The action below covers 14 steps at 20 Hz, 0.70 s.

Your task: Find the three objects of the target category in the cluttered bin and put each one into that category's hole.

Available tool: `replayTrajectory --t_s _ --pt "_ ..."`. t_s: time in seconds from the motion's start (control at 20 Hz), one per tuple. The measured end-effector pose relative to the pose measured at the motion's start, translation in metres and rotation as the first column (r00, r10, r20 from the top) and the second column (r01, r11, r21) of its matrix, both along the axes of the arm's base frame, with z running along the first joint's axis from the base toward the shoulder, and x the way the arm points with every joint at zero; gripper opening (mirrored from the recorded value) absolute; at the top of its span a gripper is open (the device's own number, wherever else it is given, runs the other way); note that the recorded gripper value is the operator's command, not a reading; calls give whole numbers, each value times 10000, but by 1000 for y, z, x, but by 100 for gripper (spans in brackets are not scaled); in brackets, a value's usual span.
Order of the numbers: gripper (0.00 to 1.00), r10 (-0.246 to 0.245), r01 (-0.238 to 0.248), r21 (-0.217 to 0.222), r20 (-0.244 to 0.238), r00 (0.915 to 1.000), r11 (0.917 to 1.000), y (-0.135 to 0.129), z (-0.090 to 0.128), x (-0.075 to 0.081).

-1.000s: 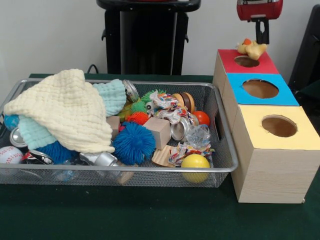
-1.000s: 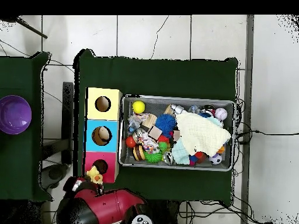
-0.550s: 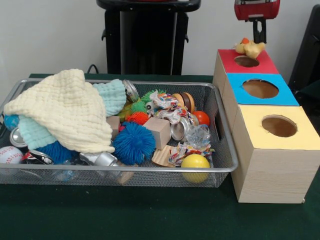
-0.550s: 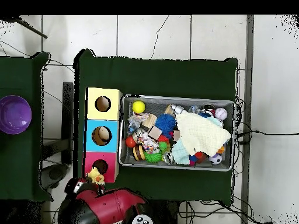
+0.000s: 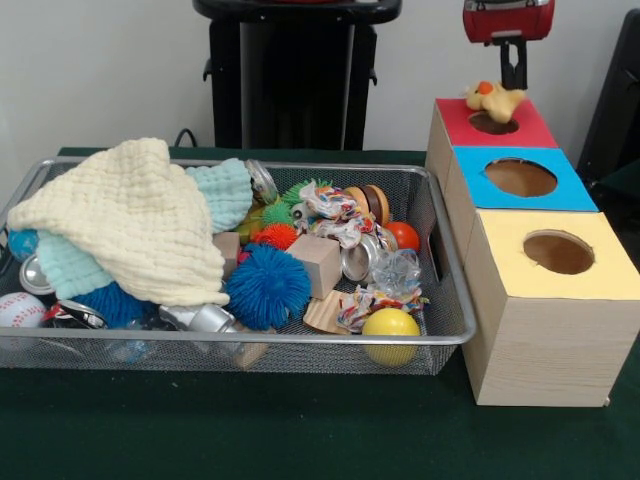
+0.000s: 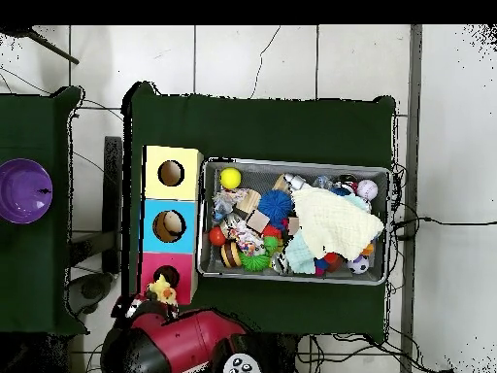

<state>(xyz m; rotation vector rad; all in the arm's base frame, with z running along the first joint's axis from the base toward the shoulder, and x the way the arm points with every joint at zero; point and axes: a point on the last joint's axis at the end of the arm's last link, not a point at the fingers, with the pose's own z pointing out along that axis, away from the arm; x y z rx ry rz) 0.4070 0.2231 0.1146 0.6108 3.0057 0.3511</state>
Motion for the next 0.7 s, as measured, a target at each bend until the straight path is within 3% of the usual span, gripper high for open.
replayTrajectory --t_s 0.4,0.7 --pt "0 284 -282 -58 306 9991 9996 -2 1 11" --pt "0 508 -504 -108 407 9979 9987 -4 0 10"
